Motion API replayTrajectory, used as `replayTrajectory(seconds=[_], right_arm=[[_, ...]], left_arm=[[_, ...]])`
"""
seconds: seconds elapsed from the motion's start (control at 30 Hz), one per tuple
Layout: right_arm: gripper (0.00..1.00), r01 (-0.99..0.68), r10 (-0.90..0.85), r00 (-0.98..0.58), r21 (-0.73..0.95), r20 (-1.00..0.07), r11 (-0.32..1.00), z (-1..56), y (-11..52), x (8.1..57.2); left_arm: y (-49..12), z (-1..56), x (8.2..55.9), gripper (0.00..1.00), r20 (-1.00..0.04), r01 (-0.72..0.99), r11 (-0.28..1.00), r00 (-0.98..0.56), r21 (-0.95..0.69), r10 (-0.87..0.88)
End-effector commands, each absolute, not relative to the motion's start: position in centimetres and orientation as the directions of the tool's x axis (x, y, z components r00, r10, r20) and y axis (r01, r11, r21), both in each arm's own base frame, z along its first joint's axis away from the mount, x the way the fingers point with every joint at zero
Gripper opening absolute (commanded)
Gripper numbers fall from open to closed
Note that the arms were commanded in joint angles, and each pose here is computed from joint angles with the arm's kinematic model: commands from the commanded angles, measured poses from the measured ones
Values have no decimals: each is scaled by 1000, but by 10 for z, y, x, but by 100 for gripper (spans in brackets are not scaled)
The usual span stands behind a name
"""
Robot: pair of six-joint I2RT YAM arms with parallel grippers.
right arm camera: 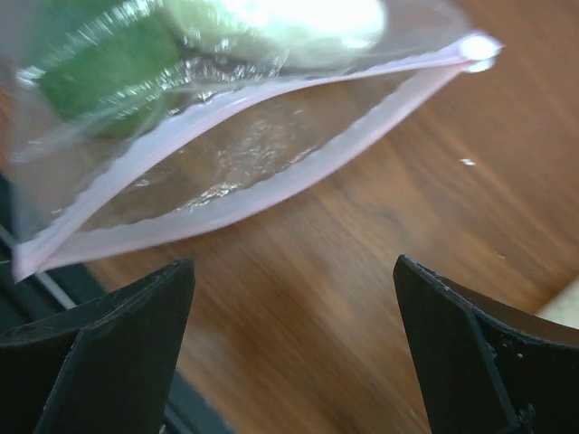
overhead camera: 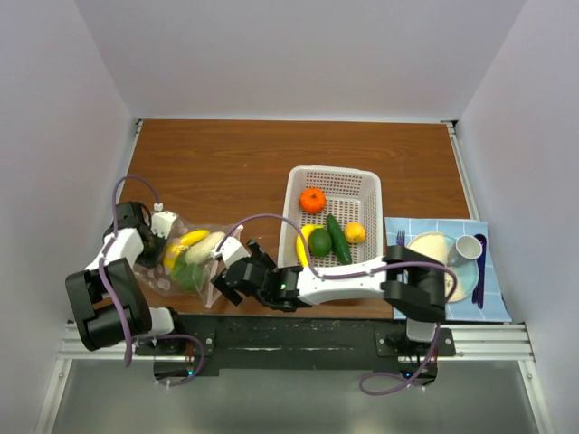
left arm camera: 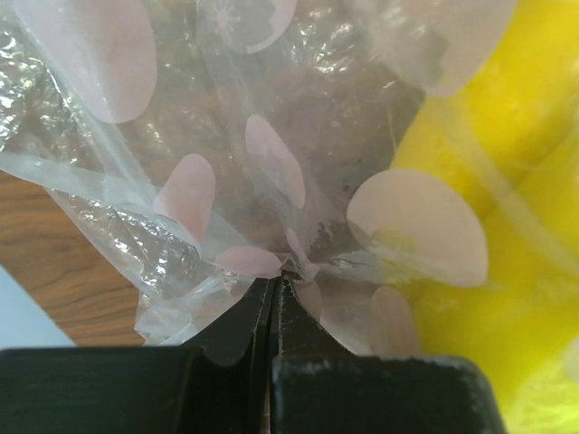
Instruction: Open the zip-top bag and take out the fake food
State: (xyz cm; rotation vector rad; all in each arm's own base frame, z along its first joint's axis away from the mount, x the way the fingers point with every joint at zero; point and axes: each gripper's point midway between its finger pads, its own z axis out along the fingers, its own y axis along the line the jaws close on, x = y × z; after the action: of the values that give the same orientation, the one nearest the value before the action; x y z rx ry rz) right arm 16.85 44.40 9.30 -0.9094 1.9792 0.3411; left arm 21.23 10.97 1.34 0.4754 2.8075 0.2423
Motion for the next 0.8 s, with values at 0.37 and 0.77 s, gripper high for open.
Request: replayTrajectory(seconds=[0.37, 0.77], right_arm=[[93, -797, -370, -268, -11, -890, 604, 106, 513, 173], [79, -782, -394, -250, -55, -884, 620, 120, 475, 173]], left_arm=[[105, 23, 216, 0, -242, 325, 930, -901, 172, 360], [109, 11, 218, 0, -229, 323, 928, -904, 183, 360]])
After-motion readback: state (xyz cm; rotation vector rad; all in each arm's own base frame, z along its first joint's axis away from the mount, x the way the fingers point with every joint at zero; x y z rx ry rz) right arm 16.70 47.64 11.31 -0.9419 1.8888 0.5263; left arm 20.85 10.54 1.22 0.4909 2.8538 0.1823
